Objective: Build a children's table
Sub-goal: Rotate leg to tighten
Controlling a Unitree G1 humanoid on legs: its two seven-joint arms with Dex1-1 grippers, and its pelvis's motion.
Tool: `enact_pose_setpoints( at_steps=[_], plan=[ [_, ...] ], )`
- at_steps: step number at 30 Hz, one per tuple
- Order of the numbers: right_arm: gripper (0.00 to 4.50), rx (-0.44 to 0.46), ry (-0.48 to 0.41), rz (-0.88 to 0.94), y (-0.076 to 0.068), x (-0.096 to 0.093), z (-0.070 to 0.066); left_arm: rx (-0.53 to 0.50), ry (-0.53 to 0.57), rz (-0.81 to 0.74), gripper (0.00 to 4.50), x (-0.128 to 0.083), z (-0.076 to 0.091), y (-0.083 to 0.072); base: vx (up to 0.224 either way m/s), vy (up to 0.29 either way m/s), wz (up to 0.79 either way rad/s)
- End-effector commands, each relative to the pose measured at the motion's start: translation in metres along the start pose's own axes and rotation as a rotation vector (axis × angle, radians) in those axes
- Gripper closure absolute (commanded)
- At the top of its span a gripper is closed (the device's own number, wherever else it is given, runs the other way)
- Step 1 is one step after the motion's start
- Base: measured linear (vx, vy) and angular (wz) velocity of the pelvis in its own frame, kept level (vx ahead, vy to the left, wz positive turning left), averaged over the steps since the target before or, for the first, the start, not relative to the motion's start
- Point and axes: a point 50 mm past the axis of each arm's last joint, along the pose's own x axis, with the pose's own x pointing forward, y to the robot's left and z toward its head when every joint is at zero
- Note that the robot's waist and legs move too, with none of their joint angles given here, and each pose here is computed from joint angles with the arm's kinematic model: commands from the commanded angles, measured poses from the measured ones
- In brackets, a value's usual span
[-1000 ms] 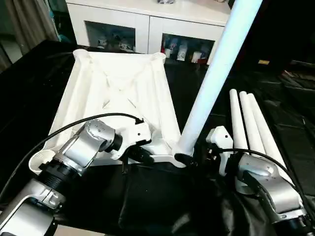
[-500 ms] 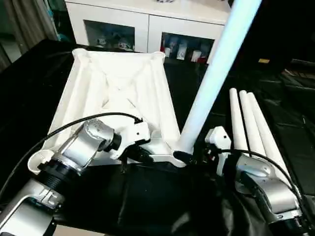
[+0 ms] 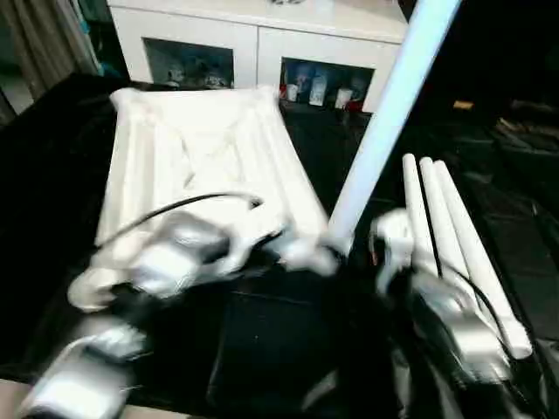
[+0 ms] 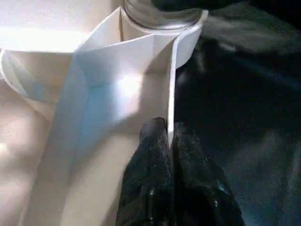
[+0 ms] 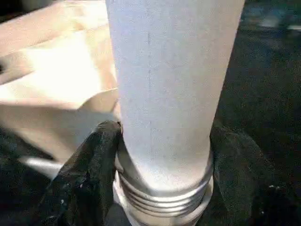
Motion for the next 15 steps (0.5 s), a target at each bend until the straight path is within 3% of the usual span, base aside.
enact_pose_setpoints(
  at_steps=[1,5,15],
  plan=[
    [1.93,0.083,0.15,-0.047,0.004,0.0,-0.035,-0.098,-0.006,0.079,4.5,0.009,-0.008,0.0,0.0,0.0,0.0],
    [1.93,0.18,0.167,-0.171,0.009,0.023,-0.035,-0.152,-0.029,0.12,4.5,0.03,0.007,-0.014,0.0,0.0,0.0],
    [1.94,0.163,0.148,-0.111,0.022,0.034,-0.032,-0.139,0.01,0.106,4.5,0.033,-0.002,-0.02,0.0,0.0,0.0]
  ],
)
